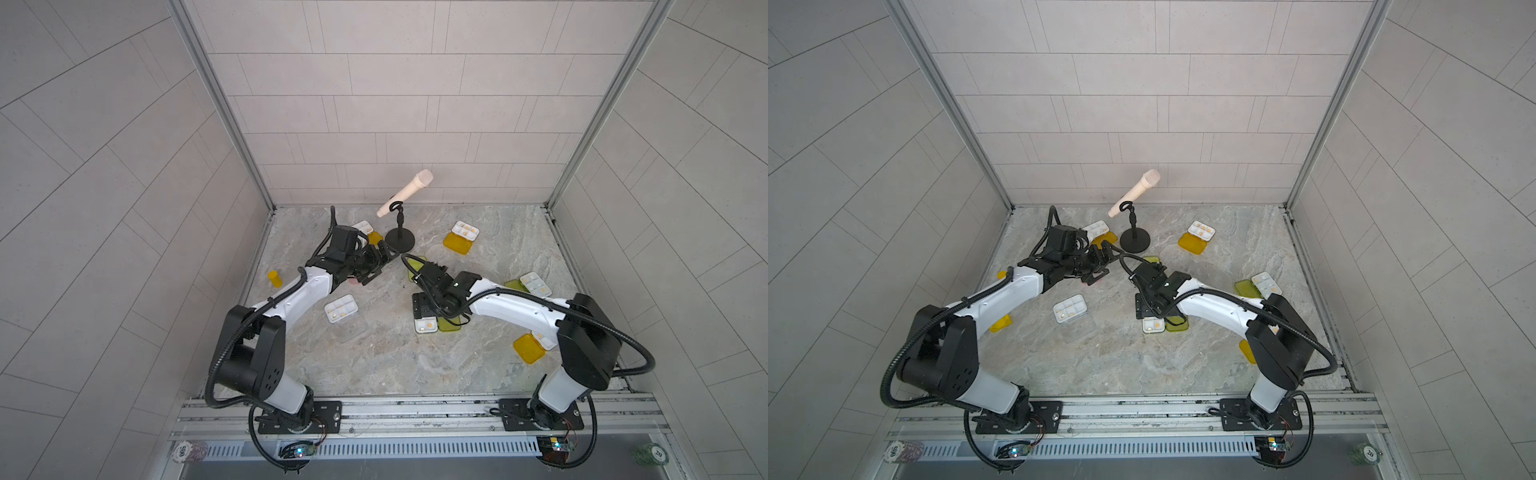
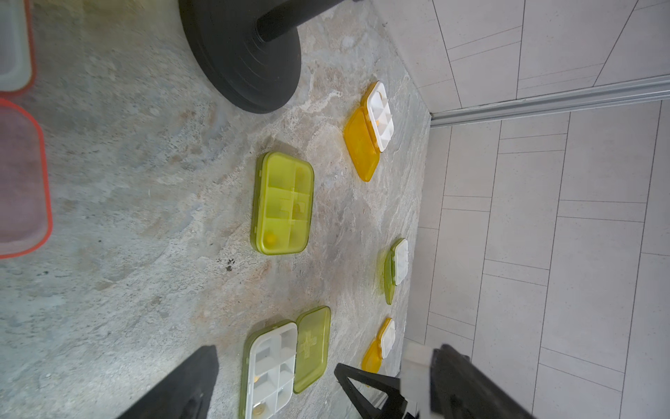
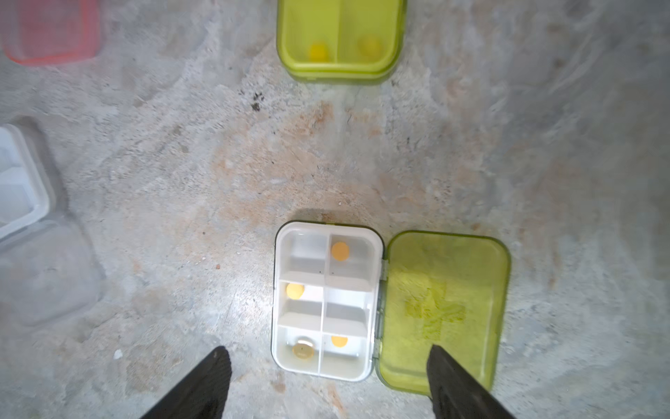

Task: Close pillboxes
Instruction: Place the pillbox at the center of the board, then close the lid on the pillbox.

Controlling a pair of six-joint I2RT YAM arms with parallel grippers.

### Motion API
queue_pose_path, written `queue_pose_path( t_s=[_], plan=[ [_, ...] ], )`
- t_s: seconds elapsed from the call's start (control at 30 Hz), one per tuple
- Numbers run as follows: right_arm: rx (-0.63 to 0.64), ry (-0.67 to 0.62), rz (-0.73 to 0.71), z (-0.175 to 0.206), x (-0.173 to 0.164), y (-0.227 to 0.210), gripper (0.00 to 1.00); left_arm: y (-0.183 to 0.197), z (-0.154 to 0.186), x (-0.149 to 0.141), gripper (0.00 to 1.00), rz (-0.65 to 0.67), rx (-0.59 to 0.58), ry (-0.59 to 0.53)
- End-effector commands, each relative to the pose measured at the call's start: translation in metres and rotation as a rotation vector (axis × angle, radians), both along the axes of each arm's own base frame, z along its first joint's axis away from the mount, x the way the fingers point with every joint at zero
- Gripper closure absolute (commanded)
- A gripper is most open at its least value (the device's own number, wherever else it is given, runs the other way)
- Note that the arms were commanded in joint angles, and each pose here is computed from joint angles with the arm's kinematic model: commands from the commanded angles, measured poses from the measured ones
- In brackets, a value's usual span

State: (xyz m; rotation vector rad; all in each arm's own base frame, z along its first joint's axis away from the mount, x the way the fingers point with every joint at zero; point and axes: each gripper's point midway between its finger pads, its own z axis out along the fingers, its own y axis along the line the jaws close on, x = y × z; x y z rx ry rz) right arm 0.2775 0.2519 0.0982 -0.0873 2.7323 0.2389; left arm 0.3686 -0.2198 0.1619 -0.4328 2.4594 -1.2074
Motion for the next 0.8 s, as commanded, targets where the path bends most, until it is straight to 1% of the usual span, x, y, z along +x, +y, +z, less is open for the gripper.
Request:
queue_pose_path(
  t_s=[0.0, 0.2, 0.27, 0.4, 0.47, 0.53, 0.77],
  plan=[
    [-0.073, -0.031, -0.009, 0.005, -0.003, -0.039, 0.13, -0.016, -0.012, -0.008, 0.03, -0.034, 0.0, 0.028],
    [-0.044, -0.034, -0.072, 0.002, 0.005, -0.096, 0.13, -0.041, -0.036, -0.025, 0.03, -0.109, 0.032, 0.08],
    [-0.015, -0.014, -0.072, -0.002, 0.006, -0.107, 0.14, -0.044, -0.041, -0.029, 0.03, -0.121, 0.051, 0.088],
    [0.062, 0.036, -0.067, -0.012, 0.004, -0.116, 0.15, -0.05, -0.052, -0.035, 0.03, -0.143, 0.088, 0.109],
    [0.12, 0.056, -0.063, -0.016, 0.004, -0.113, 0.16, -0.051, -0.059, -0.039, 0.03, -0.147, 0.112, 0.125],
    [0.187, 0.085, -0.019, -0.018, 0.002, -0.104, 0.15, -0.051, -0.066, -0.042, 0.03, -0.147, 0.137, 0.137],
    [0.284, 0.154, 0.046, -0.031, -0.001, -0.082, 0.14, -0.053, -0.083, -0.049, 0.03, -0.163, 0.18, 0.178]
  ],
)
